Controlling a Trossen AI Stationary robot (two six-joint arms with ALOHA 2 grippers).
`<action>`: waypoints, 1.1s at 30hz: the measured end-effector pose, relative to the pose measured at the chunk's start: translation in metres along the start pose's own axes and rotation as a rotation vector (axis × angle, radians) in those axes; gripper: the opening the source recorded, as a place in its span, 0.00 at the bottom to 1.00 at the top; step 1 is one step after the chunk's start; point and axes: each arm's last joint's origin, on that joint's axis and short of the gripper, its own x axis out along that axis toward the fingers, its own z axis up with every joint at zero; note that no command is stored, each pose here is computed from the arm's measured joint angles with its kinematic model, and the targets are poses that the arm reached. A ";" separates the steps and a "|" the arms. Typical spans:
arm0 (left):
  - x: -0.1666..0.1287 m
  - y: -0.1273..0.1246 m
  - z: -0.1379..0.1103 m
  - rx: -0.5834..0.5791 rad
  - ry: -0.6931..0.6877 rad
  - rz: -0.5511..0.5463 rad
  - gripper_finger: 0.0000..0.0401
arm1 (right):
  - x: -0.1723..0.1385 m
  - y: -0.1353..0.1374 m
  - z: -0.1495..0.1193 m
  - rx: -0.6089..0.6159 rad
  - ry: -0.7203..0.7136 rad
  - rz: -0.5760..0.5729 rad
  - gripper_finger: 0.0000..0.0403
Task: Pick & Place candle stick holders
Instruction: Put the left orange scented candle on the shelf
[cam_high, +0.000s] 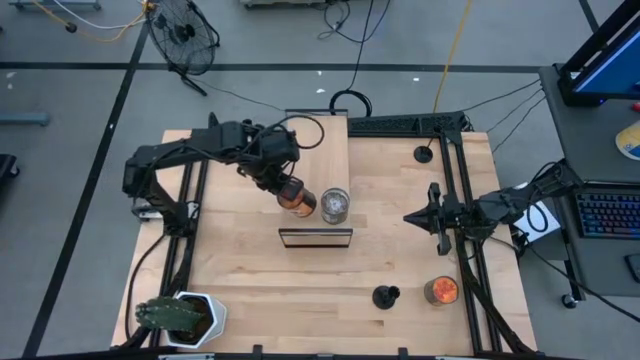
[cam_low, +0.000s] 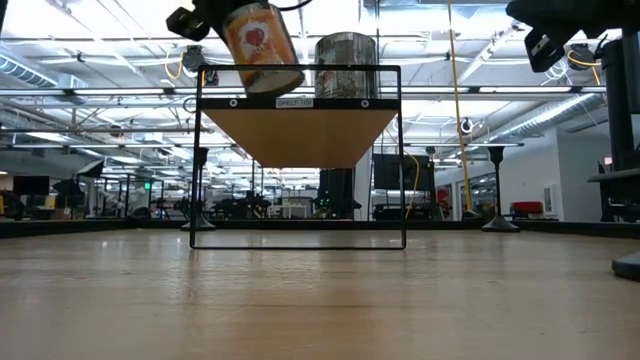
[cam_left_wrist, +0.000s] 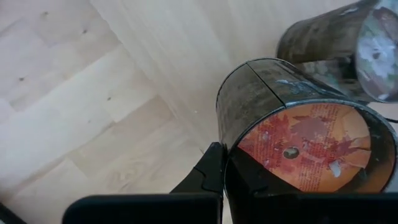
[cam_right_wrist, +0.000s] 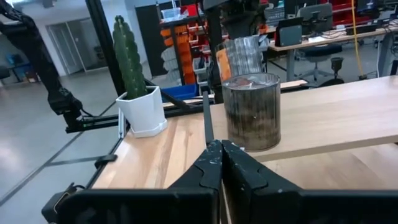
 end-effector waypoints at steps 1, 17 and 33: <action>0.000 -0.002 0.001 0.007 0.001 0.007 0.00 | 0.000 0.000 0.000 0.000 0.000 -0.001 0.00; 0.017 -0.013 0.007 0.038 0.054 0.102 0.00 | 0.000 0.000 0.000 0.000 -0.001 -0.001 0.00; 0.024 -0.018 0.009 0.028 0.049 0.094 0.00 | 0.000 0.000 0.000 0.001 -0.001 -0.001 0.00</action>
